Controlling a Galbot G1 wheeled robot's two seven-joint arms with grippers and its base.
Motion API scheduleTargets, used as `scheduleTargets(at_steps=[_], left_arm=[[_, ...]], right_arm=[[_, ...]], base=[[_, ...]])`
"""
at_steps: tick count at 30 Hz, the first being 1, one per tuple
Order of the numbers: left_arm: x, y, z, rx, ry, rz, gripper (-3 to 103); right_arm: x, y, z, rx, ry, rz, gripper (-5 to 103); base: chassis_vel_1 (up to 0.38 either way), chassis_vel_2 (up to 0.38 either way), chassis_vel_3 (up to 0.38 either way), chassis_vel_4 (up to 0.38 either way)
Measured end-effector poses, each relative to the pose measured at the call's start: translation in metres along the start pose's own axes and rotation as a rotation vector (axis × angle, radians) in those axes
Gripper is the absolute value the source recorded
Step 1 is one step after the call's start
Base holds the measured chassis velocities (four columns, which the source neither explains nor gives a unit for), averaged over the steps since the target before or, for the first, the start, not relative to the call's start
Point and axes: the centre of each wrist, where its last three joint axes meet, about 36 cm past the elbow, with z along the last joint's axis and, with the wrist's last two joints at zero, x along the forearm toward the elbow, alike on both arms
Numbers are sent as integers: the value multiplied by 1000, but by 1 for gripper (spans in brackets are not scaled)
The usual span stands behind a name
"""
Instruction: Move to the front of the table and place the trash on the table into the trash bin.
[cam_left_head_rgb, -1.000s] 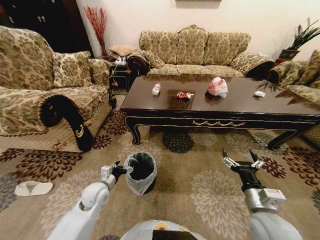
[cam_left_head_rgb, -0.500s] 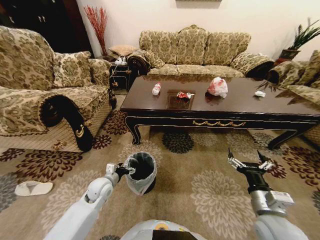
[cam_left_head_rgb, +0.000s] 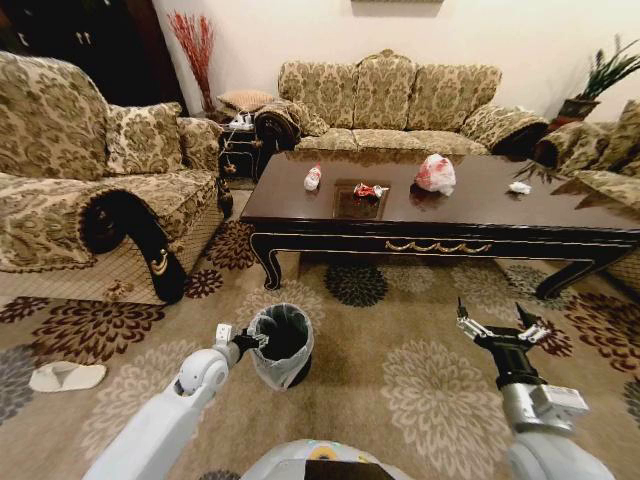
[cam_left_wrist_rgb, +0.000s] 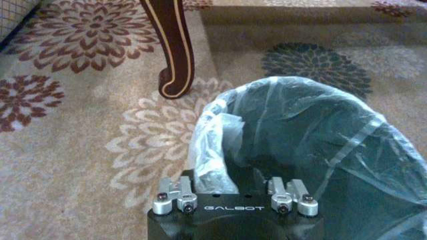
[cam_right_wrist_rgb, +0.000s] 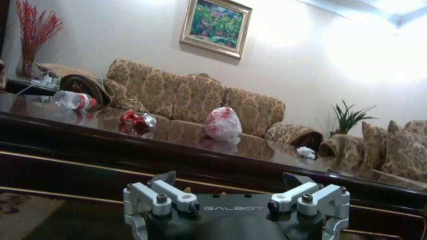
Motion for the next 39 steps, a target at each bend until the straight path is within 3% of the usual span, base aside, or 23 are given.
scheduleTargets(at_steps=[2, 4, 8, 11, 15, 21, 25, 26, 31, 33, 35, 37, 39], left_arm=[[-1, 0, 0, -1, 2, -2, 56], [-2, 1, 1, -4, 4, -5, 45], [-3, 2, 1, -10, 5, -8, 34], [-4, 4, 3, -16, 0, -9, 19], [-5, 4, 4, -12, 1, -11, 7], [-3, 3, 4, -3, -18, -16, 3], [22, 3, -16, -3, -122, -26, 3], [22, 3, -16, -3, -122, -26, 3], [67, 6, -38, -1, -274, -49, 3], [89, 0, -44, -6, -351, -73, 3], [100, -5, -47, -5, -387, -88, 3], [127, -20, -54, 21, -471, -125, 3], [139, -28, -56, 39, -504, -132, 3]], right_arm=[[0, 0, 0, 1, 0, 1, 100], [0, -1, 0, 2, 0, 3, 100], [0, -2, 0, 3, -1, 4, 100], [-1, -1, 1, 0, 0, 3, 100], [-2, -1, 1, 1, 2, 2, 100], [-5, -2, 0, 3, 1, 3, 100], [-8, -2, -3, 0, -2, 4, 100], [-8, -2, -3, 0, -2, 4, 100], [-10, -1, -5, -5, -7, 3, 100], [-10, -1, -5, -10, -7, 4, 100], [-10, -1, -4, -13, -7, 5, 100], [-9, 0, -6, -29, -11, 6, 100], [-9, 1, -9, -34, -14, 3, 100]], base=[[0, 0, 0, 0], [0, 0, 0, 0], [0, 0, 0, 0], [0, 0, 0, 0], [0, 0, 0, 0], [0, 0, 0, 0], [0, 0, 0, 0], [0, 0, 0, 0], [0, 0, 0, 0], [0, 0, 0, 0], [0, 0, 0, 0], [0, 0, 0, 0], [0, 0, 0, 0]])
